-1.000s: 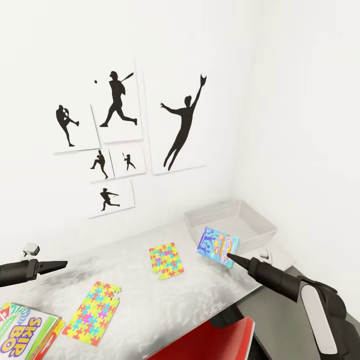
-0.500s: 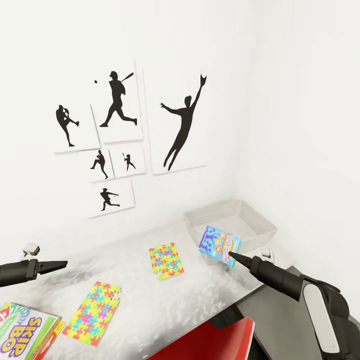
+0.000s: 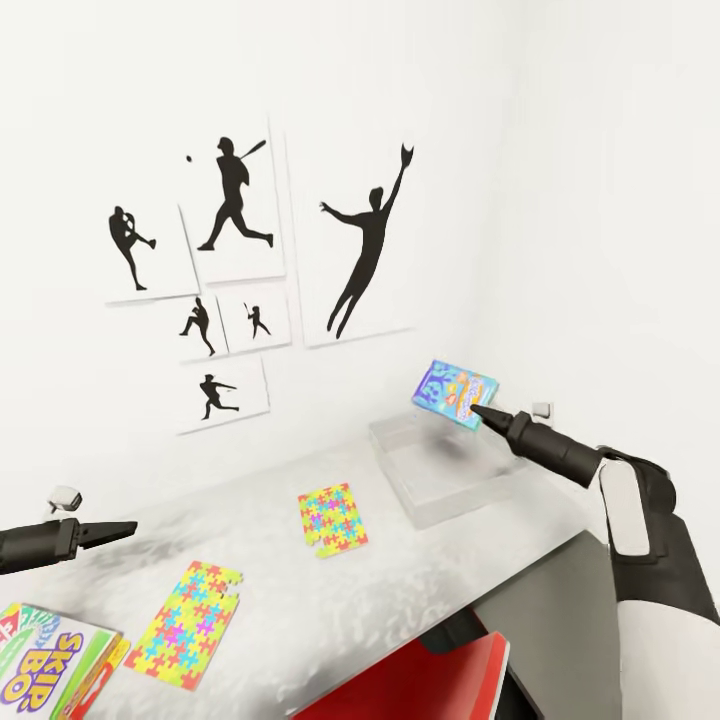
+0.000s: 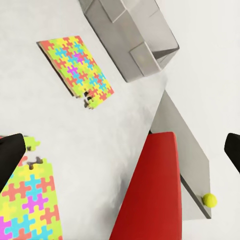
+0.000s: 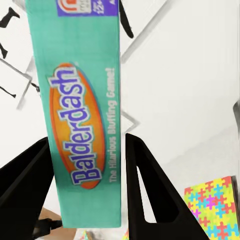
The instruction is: Put all the toys in the child's room - the three board games (two on the bed and one on the table), the two jigsaw puzzles on the table, and the tennis ball on the table - inside the toy box on the table in the child's room.
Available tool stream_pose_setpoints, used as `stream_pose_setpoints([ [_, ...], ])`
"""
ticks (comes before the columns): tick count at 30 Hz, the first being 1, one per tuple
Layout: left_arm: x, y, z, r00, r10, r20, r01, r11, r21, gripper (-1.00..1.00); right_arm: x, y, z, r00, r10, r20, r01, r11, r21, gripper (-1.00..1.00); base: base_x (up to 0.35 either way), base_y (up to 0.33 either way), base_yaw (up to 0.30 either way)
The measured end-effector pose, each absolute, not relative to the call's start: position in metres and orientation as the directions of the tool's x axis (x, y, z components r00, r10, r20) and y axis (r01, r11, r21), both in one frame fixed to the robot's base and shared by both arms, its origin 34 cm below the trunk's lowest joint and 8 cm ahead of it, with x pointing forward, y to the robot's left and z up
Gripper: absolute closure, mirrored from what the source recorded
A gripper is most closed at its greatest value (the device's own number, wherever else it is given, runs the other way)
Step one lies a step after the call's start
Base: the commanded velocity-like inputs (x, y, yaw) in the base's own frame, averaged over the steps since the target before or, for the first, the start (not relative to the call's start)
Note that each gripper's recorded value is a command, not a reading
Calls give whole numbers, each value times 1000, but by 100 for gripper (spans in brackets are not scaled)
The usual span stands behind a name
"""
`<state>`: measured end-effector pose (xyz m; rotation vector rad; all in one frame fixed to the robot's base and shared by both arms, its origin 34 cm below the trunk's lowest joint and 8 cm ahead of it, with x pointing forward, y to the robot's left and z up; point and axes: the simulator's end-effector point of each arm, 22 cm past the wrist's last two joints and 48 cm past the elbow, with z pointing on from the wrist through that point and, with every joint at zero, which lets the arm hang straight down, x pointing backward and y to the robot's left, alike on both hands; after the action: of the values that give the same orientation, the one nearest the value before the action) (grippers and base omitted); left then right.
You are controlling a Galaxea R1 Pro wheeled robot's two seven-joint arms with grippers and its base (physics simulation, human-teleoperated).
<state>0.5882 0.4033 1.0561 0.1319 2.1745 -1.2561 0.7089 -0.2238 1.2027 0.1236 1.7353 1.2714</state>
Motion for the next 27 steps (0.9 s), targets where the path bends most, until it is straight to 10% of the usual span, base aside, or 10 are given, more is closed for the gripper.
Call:
stream_pose_setpoints([
  [27,590,396,1046,-815,-213,-539,366,531,-764,-100,818,-273,1160,-602,609,-516,9,652,758,100,0,0,0],
])
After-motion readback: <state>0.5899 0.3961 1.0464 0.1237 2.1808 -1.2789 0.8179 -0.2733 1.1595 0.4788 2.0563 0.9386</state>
